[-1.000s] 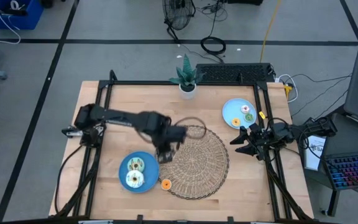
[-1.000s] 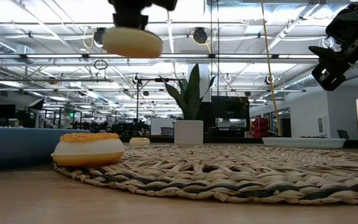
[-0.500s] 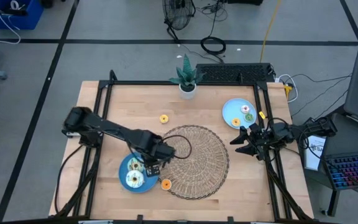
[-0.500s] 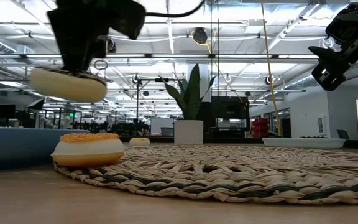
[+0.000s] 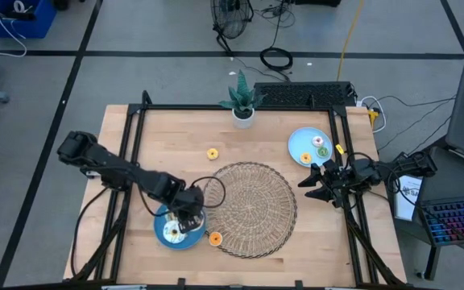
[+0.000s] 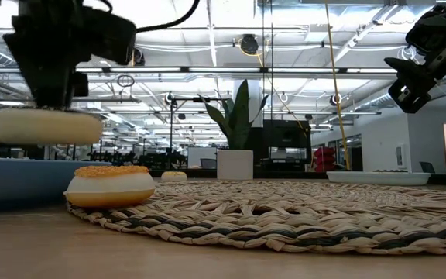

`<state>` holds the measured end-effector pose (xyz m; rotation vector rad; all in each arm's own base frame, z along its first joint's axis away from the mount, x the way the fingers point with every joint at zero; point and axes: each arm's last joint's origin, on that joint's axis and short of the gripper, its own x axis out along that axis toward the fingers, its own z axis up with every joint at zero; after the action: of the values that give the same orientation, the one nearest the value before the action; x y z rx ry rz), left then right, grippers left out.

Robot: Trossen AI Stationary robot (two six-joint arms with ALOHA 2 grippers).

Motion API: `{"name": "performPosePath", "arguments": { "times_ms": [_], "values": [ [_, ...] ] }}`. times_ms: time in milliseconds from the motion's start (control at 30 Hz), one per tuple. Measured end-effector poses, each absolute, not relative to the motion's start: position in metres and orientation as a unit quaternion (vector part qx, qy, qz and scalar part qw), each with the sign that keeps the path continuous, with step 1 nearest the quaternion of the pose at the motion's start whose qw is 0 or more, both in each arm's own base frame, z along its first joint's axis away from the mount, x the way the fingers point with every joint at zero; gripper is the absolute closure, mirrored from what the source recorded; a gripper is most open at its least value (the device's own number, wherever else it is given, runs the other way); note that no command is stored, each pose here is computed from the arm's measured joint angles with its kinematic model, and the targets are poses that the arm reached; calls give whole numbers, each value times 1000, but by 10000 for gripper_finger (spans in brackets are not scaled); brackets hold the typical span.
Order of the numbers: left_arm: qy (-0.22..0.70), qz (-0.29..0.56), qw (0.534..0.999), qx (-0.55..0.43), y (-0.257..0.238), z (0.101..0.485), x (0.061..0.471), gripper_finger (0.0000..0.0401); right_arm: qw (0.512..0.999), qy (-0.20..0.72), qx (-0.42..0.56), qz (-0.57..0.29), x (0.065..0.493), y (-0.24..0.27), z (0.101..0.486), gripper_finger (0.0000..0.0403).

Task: Pick & Place donuts
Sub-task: Put the large black donut on the blue plate, then put the small orange donut on the light blue plate

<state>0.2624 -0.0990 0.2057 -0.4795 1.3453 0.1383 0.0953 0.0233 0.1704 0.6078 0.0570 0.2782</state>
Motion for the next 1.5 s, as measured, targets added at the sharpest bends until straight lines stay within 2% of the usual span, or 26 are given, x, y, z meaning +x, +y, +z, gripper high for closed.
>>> {"name": "performPosePath", "arguments": {
  "times_ms": [233, 567, 667, 933, 1033, 1267, 1400, 1500],
  "values": [
    [622, 78, 746, -223, -97, 191, 256, 309, 944, 28, 298, 137, 95, 23, 170, 183],
    [607, 116, 748, -243, -96, 191, 257, 303, 944, 28, 298, 137, 95, 23, 170, 183],
    [610, 116, 741, -255, -96, 191, 257, 278, 944, 28, 298, 136, 95, 23, 170, 183],
    [628, 89, 723, -274, -98, 191, 256, 174, 944, 28, 298, 136, 95, 23, 170, 183],
    [639, 85, 711, -281, -98, 191, 254, 150, 944, 28, 298, 137, 95, 23, 170, 183],
    [661, 86, 670, -328, -92, 192, 254, 122, 944, 28, 298, 136, 95, 23, 170, 183],
    [648, 77, 682, -330, -90, 201, 261, 119, 944, 28, 298, 137, 95, 23, 170, 183],
    [621, 67, 711, -324, -91, 216, 271, 118, 944, 28, 298, 136, 95, 23, 170, 183]
  ]
}}
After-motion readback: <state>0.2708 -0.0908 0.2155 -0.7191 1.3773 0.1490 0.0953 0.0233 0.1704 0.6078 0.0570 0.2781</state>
